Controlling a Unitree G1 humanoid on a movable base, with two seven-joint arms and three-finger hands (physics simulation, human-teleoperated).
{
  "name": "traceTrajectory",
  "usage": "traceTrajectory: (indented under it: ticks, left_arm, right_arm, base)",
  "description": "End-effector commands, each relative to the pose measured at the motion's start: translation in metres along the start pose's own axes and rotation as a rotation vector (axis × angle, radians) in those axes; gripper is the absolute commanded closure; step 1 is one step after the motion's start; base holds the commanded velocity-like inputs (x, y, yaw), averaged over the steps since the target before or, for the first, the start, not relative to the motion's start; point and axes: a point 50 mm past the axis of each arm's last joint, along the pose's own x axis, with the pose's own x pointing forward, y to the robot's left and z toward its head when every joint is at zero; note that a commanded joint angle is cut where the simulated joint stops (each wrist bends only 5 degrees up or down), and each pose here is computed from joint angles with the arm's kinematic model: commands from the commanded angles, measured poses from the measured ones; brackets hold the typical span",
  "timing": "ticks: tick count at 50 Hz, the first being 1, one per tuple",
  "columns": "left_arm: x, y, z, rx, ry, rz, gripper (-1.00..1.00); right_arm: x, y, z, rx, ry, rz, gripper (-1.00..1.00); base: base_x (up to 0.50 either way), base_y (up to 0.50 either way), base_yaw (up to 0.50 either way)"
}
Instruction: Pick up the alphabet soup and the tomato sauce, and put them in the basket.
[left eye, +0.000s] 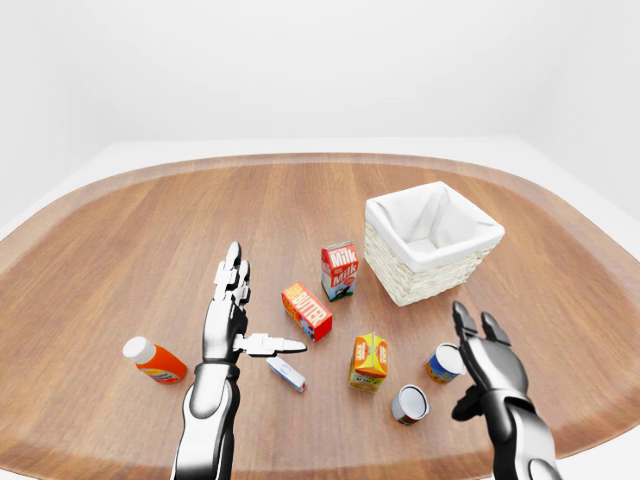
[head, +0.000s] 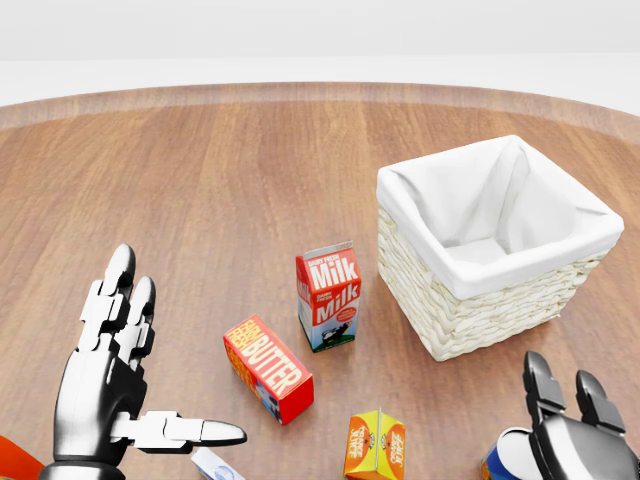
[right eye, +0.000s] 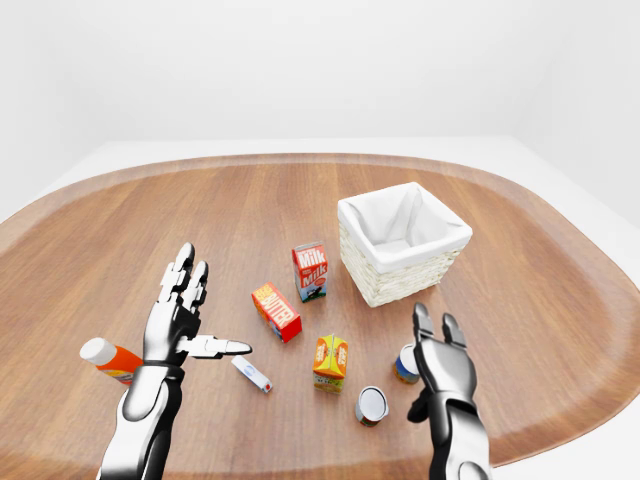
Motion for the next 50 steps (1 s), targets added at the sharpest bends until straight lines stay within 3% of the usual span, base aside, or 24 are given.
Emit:
traceTrajectory:
  ticks: [1, 50]
  left_arm:
    - [0.001, 0.001, 0.000, -0.007, -0.003, 0.005, -1.00]
    - [0.001, 0.001, 0.000, -0.007, -0.003, 0.005, -1.00]
  right_arm:
    - [0.008, 0.003, 0.000, -0.005, -0.003, 0.014, -1.00]
    - [0.036, 0.017, 0.003, 0.024, -0.028, 0.067, -1.00]
  base:
    - [0.00, 0.00, 0.00]
    - [0.00, 0.00, 0.00]
